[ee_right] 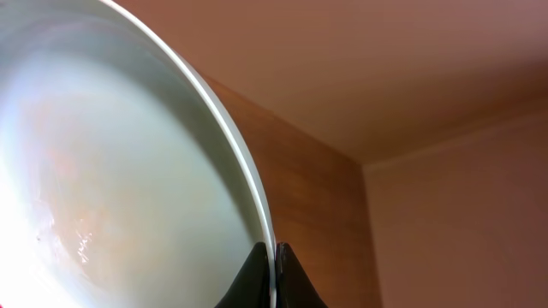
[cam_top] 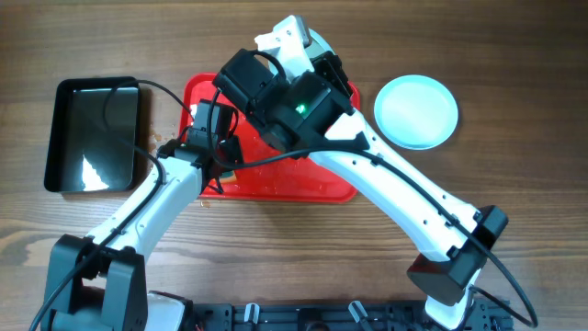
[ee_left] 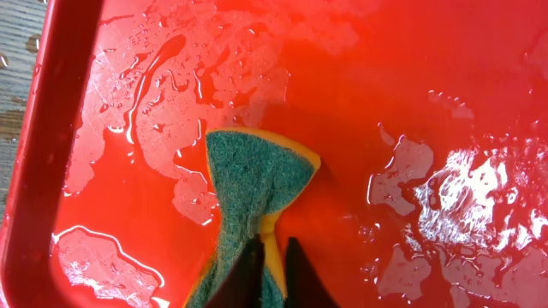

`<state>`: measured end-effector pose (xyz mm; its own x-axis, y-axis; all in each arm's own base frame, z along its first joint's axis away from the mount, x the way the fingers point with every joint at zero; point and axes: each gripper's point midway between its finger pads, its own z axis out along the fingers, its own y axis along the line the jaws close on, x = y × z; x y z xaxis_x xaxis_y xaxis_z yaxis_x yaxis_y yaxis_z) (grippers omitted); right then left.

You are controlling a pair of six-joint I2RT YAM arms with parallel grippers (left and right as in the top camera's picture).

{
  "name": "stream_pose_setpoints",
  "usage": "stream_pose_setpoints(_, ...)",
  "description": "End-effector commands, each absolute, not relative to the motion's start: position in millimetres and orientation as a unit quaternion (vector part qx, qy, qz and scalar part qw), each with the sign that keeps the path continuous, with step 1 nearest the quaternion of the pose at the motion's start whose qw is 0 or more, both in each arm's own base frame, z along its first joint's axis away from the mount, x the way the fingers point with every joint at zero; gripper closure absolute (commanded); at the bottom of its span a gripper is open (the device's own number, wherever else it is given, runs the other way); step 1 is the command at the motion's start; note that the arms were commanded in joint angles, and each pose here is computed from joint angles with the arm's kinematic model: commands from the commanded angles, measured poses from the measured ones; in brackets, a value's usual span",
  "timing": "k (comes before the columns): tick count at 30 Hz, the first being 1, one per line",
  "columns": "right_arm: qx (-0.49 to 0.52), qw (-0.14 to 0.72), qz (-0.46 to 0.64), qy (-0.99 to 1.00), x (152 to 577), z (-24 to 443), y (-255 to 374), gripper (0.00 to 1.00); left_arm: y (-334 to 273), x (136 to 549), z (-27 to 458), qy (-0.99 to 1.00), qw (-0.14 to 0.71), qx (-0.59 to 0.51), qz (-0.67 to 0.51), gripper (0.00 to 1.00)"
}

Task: Clean dirty plates on tray and stack at the side
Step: 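Lift the last plate with the right gripper and carry it right, then lower the plate onto the stack right of the tray and release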

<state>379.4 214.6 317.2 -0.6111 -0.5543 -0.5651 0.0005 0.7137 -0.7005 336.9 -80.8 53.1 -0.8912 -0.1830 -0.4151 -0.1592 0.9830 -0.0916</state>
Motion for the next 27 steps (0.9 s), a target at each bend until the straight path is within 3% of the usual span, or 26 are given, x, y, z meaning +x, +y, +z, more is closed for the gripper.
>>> stream_pose_setpoints(1,-0.142,0.397,-0.283,0.861,384,311,210,0.96,-80,336,49,0.973,0.211,-0.09,-0.028,0.82)
stream_pose_setpoints(8,-0.098,0.313,-0.169,0.93,404,271,182,0.96,-70,339,51,0.97,0.222,-0.096,-0.002,0.57)
stream_pose_setpoints(10,-0.079,0.284,-0.126,0.947,411,261,169,0.96,-70,339,51,0.97,0.222,-0.096,-0.002,0.45)
stream_pose_setpoints(14,-0.041,0.232,-0.041,0.971,420,244,143,0.96,-70,339,51,0.97,0.222,-0.096,-0.002,0.43)
stream_pose_setpoints(17,-0.033,0.189,0.032,0.981,422,228,126,0.96,-70,339,51,0.97,0.222,-0.096,-0.002,0.35)
stream_pose_setpoints(25,0.008,0.117,0.178,0.977,423,176,84,0.96,-71,340,51,0.97,0.224,-0.096,-0.003,0.34)
stream_pose_setpoints(27,0.034,0.106,0.187,0.976,422,161,68,0.96,-72,343,51,0.969,0.228,-0.096,-0.005,0.38)
